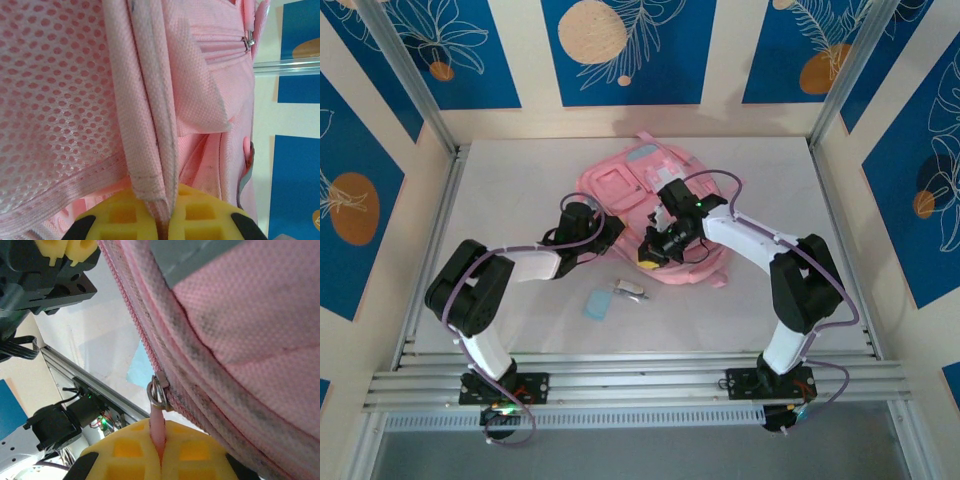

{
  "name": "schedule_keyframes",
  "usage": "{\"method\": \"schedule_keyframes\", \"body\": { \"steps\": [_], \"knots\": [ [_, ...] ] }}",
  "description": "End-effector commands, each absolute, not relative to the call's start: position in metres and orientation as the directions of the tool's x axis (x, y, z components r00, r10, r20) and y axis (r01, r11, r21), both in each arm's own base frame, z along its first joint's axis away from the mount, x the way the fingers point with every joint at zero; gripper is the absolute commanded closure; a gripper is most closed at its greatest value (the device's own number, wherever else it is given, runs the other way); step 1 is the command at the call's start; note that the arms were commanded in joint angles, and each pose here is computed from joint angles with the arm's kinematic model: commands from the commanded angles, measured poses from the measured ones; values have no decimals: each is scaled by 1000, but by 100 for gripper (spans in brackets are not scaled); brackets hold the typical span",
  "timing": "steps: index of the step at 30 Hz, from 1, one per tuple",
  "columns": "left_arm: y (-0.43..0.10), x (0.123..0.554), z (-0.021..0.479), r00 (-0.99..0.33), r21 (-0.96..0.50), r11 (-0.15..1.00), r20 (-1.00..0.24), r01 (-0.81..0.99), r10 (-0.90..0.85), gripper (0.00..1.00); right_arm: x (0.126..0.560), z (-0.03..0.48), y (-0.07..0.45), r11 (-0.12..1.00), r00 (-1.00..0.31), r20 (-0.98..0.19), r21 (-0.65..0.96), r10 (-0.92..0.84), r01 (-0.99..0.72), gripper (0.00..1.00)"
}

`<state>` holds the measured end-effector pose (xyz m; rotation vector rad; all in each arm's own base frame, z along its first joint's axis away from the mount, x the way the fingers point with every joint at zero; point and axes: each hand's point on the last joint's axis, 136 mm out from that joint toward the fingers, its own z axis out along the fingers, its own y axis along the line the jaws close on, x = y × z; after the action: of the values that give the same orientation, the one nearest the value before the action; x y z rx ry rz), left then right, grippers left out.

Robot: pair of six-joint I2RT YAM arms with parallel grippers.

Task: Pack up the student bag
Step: Zip the student bag at the top-center of the table.

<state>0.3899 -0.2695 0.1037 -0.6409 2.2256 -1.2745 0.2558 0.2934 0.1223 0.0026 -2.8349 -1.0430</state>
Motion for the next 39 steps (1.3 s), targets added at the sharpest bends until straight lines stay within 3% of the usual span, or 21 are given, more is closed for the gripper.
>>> {"method": "schedule_keyframes", "body": {
  "steps": [1,3,6,16,23,39],
  "knots": [
    [-232,414,98,-662,-847,500,-272,-181,-699,100,205,136,278,795,-945,323,587,-56,153,78],
    [-235,414,102,-666,-853,494,-272,-167,-694,100,214,142,278,790,-958,285,596,-40,144,63],
    [-239,413,110,-674,-864,482,-268,-148,-688,100,225,147,273,812,-975,224,570,-9,124,52],
    [-252,403,122,-684,-892,435,-243,-120,-687,100,248,151,285,877,-996,62,472,71,92,53],
    [-259,399,134,-682,-911,400,-228,-102,-695,100,256,122,307,910,-991,-8,397,136,122,51],
    [-268,369,146,-700,-939,328,-164,-106,-696,100,317,90,287,952,-911,-294,183,290,244,48]
  ]
}}
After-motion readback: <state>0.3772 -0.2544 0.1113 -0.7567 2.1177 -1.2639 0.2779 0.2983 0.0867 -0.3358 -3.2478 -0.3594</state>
